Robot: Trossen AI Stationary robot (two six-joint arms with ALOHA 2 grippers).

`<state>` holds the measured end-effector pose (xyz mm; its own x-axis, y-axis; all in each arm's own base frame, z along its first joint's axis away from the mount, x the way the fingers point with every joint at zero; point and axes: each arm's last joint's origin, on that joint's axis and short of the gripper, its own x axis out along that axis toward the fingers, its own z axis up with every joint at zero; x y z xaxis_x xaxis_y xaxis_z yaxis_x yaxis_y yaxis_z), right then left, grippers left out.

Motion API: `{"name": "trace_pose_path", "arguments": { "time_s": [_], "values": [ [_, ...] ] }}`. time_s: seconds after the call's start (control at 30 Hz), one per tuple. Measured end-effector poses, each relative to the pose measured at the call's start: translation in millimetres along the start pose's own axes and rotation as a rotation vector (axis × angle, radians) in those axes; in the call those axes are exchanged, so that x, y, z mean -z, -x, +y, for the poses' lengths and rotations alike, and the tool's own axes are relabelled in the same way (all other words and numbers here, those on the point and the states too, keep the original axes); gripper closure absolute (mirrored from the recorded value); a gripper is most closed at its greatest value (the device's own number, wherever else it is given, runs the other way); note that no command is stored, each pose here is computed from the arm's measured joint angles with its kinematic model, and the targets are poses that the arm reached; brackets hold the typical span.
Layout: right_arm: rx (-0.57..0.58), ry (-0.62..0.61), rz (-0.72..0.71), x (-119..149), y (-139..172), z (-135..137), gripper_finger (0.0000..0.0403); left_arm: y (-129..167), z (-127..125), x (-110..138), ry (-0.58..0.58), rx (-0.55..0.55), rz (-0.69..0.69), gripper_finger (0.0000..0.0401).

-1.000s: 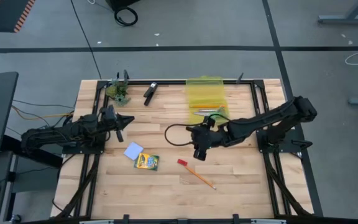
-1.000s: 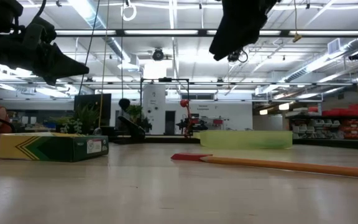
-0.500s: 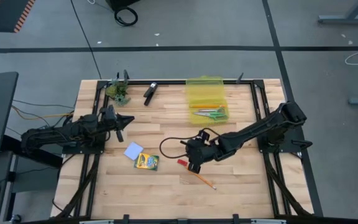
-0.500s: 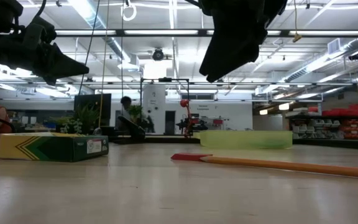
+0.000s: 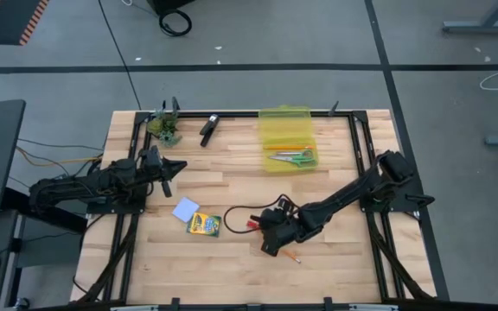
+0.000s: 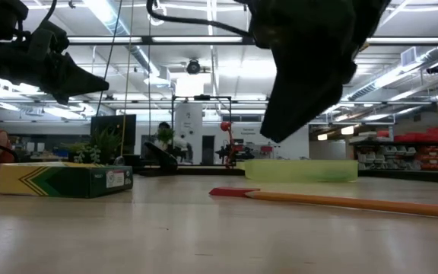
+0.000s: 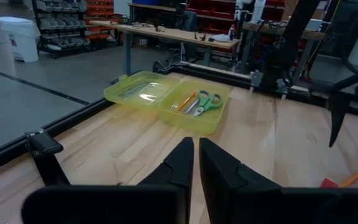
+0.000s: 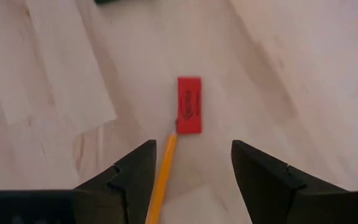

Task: Pack school essentials
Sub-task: Put the yellow pencil into the yellow supply box

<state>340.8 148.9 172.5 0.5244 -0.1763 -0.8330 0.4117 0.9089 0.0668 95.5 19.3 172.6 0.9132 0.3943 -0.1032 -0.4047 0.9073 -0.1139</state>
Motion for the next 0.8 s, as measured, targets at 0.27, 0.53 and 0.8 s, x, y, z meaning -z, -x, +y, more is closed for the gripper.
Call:
{"name": "trace_pose_path", "arguments": {
  "time_s": [0.27,0.53,0.8],
  "values": [
    [0.018,-0.025,0.046,19.5,-14.6,10.6,0.0187,0.0,0.0,0.0,0.0,0.0,0.0,0.037],
    [0.034,-0.014,0.059,25.5,-20.6,26.0,0.0194,0.0,0.0,0.0,0.0,0.0,0.0,0.0369],
    [0.103,0.02,0.086,22.2,-23.7,34.1,0.0216,0.0,0.0,0.0,0.0,0.0,0.0,0.0374]
  ]
}}
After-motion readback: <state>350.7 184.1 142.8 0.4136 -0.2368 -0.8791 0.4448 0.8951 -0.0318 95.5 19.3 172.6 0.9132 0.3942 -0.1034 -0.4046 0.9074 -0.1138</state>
